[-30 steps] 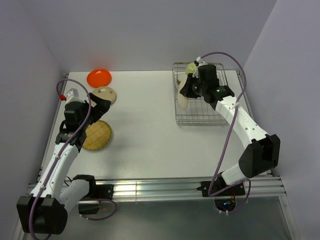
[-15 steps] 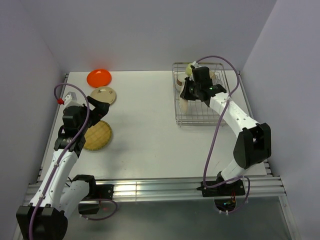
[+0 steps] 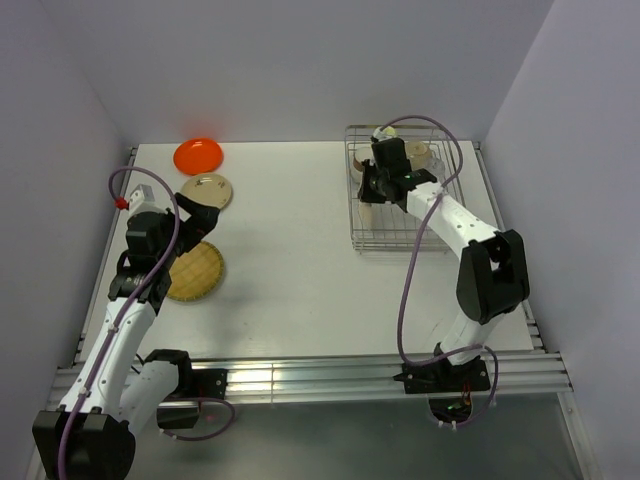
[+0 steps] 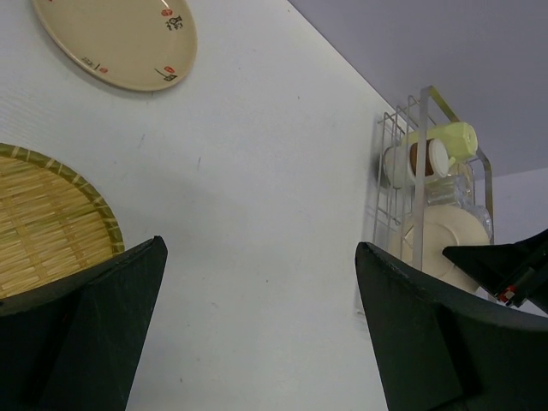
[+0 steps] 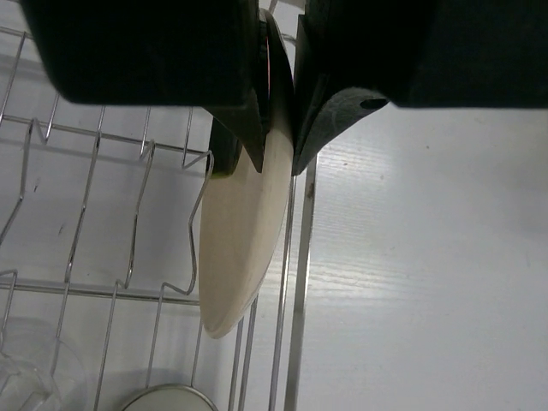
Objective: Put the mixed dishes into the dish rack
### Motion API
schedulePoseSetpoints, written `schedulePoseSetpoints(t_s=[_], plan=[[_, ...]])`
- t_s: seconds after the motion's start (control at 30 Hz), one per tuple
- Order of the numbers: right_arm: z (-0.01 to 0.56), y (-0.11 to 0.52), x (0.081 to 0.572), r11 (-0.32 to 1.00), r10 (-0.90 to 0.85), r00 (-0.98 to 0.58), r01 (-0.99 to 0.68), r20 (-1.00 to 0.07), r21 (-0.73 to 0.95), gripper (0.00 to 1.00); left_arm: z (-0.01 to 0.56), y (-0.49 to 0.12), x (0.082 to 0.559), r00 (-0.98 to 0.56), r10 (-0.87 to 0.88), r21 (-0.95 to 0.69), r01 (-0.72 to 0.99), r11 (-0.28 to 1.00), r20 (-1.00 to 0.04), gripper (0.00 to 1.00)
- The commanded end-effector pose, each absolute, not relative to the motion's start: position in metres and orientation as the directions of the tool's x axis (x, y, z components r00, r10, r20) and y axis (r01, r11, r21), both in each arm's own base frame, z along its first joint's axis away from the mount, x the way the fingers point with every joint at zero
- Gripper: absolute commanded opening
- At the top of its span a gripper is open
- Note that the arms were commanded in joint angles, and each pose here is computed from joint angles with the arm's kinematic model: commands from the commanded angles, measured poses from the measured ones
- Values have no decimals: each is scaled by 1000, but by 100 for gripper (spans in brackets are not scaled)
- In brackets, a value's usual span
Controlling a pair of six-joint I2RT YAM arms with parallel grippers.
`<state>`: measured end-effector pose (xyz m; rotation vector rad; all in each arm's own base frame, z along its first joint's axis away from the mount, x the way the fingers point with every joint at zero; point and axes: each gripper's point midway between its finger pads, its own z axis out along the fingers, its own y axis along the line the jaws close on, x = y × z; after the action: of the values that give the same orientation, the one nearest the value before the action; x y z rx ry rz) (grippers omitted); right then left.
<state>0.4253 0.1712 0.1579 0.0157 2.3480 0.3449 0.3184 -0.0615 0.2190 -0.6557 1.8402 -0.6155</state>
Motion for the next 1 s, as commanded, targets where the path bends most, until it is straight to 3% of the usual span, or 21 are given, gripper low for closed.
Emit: schedulePoseSetpoints(t_s=[0.0, 0.1, 0.37, 0.43, 0.6, 0.7, 0.73, 0.83, 0.97], plan=[[178, 177, 448, 967, 110, -649, -104, -752, 231, 1, 225, -56, 320, -286, -682, -669, -155, 727, -674, 99], [169, 177, 447, 974, 82, -648, -110, -757, 199, 13, 223, -55, 319, -284, -685, -671, -162, 724, -671, 99], [170, 179, 446, 975, 63, -634, -127, -771, 184, 58, 220, -52, 321, -293, -680, -659, -181, 730, -672, 99], [176, 180, 446, 973, 57, -619, -142, -783, 183, 65, 223, -52, 322, -289, -682, -660, -183, 728, -672, 99], [213, 181, 441, 963, 56, -554, -190, -831, 191, 68, 217, -50, 328, -308, -685, -654, -211, 726, -660, 99], [250, 192, 431, 925, -36, -468, -350, -883, 147, 74, 207, -42, 332, -328, -698, -643, -274, 715, -637, 99], [258, 194, 428, 896, -132, -419, -438, -898, 72, 84, 208, -33, 337, -314, -713, -645, -304, 701, -627, 99], [271, 223, 385, 649, -347, -277, -761, -896, -16, 90, 188, -5, 350, -307, -762, -631, -431, 645, -570, 96], [265, 251, 333, 306, -404, -133, -952, -905, 3, 85, 154, 16, 380, -314, -836, -682, -484, 548, -449, 91]])
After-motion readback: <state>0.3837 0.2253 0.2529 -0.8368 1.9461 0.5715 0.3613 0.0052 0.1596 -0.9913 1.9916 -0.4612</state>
